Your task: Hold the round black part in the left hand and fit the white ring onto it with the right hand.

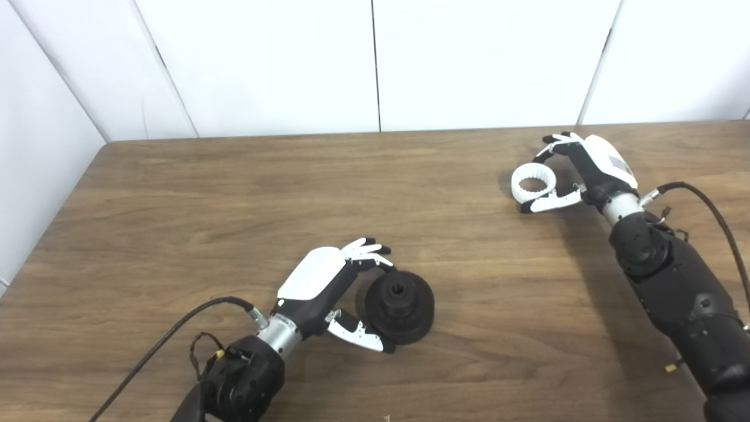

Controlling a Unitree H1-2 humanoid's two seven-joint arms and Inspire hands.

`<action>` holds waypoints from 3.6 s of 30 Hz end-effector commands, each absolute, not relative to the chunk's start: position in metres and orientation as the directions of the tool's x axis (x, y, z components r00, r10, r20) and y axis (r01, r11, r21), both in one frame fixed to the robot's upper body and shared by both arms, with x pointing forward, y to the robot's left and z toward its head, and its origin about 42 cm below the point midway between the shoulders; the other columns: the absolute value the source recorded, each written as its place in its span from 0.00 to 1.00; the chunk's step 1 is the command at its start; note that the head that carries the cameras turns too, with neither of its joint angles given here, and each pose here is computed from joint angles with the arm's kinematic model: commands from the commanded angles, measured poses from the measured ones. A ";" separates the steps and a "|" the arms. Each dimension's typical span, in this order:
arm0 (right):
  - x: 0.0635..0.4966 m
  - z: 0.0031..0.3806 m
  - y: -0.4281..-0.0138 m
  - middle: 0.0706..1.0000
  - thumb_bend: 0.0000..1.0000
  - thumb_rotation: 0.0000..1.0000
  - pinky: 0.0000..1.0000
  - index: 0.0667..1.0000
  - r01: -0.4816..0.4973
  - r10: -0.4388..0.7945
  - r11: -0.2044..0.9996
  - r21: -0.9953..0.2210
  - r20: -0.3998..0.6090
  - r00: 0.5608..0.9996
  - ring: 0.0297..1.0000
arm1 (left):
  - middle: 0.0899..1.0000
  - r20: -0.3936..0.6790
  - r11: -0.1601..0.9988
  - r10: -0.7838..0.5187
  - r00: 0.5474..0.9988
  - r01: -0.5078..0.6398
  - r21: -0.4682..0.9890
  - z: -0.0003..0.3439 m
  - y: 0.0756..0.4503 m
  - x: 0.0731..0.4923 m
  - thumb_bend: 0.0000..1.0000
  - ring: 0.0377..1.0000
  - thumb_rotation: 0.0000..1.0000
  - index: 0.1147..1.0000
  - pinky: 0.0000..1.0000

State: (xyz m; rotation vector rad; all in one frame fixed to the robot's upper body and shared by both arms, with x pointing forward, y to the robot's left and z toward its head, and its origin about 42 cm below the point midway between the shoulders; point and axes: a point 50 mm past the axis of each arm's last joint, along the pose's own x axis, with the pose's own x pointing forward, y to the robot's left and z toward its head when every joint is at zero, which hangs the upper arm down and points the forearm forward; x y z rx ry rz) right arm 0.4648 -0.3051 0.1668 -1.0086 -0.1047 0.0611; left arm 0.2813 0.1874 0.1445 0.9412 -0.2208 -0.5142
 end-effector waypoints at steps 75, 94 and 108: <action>0.323 0.248 -0.177 0.85 0.52 0.15 0.92 0.45 -0.438 0.611 0.592 -0.677 0.022 0.792 0.98 | 0.86 -0.065 0.468 -0.505 0.861 0.336 0.817 0.138 0.174 0.283 0.80 0.94 0.23 0.57 0.85; 0.329 0.240 -0.165 0.84 0.52 0.16 0.93 0.45 -0.466 0.640 0.551 -0.692 -0.009 0.769 0.98 | 0.87 -0.069 0.453 -0.513 0.856 0.338 0.825 0.142 0.174 0.284 0.79 0.95 0.26 0.57 0.89; 0.327 0.236 -0.159 0.84 0.52 0.15 0.91 0.45 -0.478 0.652 0.542 -0.691 -0.013 0.758 0.98 | 0.87 -0.058 0.464 -0.513 0.856 0.334 0.820 0.144 0.168 0.284 0.79 0.94 0.26 0.55 0.86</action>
